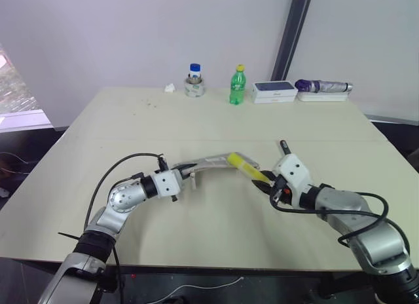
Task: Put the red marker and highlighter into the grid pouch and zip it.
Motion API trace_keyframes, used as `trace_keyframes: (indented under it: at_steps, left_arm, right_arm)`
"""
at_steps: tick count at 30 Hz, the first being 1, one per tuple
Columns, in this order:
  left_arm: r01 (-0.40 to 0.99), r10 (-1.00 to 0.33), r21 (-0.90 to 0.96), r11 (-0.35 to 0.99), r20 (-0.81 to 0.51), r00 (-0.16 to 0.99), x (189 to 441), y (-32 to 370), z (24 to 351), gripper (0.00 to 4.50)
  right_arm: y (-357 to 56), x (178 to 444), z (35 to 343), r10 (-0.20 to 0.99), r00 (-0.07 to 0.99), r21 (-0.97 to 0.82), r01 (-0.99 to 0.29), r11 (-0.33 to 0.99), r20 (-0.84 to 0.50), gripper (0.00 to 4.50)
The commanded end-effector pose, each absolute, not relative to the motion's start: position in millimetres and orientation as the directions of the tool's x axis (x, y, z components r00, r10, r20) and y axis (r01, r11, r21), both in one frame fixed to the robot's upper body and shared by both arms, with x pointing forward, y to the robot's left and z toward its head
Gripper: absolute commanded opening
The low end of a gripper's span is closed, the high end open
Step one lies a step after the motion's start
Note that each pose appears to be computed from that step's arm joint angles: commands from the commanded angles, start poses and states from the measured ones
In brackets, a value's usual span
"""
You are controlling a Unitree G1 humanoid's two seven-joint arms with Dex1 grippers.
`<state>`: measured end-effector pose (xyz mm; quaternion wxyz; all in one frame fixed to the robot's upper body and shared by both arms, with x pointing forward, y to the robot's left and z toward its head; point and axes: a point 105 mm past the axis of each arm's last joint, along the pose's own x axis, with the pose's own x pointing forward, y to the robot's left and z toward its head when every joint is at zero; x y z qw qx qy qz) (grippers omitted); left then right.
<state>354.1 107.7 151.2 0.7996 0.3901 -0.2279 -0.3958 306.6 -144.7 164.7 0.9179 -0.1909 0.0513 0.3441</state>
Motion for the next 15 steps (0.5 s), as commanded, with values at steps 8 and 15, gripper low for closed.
trace_keyframes:
  at_steps: [8, 15]
  left_arm:
    - [0.402, -0.791, 0.808, 0.43, 0.123, 0.6, 356.6, 109.6, 167.4, 0.0]
    - [0.407, -0.803, 0.814, 0.414, 0.116, 0.585, 353.9, 106.3, 167.0, 0.0]
  right_arm:
    - [-147.0, 292.7, 167.0, 0.647, 0.728, -0.378, -0.678, 0.63, -0.227, 0.87]
    - [-156.2, 305.5, 163.4, 0.598, 0.765, -0.402, -0.639, 0.656, -0.24, 0.87]
